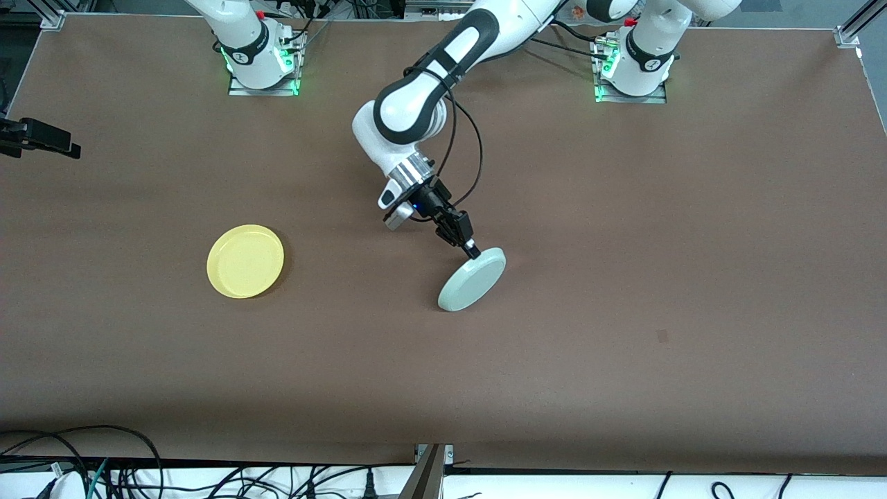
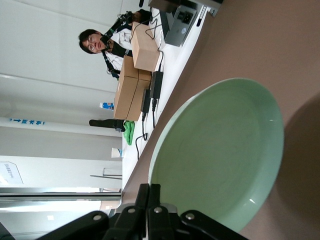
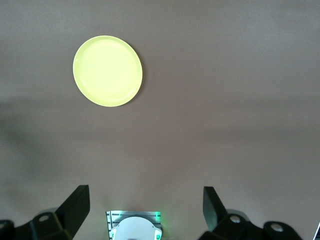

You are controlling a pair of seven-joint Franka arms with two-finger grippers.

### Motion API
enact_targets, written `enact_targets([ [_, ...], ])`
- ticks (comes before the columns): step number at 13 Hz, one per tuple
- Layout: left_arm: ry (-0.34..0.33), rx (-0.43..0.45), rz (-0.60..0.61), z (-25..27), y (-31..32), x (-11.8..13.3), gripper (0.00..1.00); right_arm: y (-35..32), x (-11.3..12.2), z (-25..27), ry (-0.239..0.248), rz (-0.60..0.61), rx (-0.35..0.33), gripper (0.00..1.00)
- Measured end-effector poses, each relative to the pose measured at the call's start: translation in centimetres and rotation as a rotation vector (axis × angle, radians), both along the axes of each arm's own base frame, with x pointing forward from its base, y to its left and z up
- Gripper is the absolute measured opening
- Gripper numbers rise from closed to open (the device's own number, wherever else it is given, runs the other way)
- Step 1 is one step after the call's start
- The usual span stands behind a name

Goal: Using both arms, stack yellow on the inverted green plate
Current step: 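Lay the green plate upside down near the yellow plate, open left gripper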

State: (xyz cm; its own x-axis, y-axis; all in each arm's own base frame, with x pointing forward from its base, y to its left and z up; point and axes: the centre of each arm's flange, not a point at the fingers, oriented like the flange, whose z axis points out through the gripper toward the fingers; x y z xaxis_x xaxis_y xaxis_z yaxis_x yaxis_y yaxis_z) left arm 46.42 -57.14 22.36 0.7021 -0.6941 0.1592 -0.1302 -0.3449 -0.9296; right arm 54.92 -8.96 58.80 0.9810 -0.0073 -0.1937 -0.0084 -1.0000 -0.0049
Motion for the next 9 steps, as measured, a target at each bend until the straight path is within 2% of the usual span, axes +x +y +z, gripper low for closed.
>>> enact_targets([
  [2,-0.011,-0.002,-0.026,-0.4,-1.6,-2.3,0.03,0.0,0.0,0.0,0.000,0.000,0.000,1.00],
  [4,-0.019,-0.010,-0.043,-0.7,-2.7,-3.8,0.08,0.0,0.0,0.0,0.000,0.001,0.000,1.00],
  [7,-0.034,-0.064,-0.059,-0.9,-4.5,-6.2,0.40,0.0,0.0,0.0,0.000,0.001,0.000,1.00],
  [9,-0.071,-0.143,-0.062,-1.5,-6.3,-9.4,0.63,0.1,0.0,0.0,0.000,0.001,0.000,1.00],
])
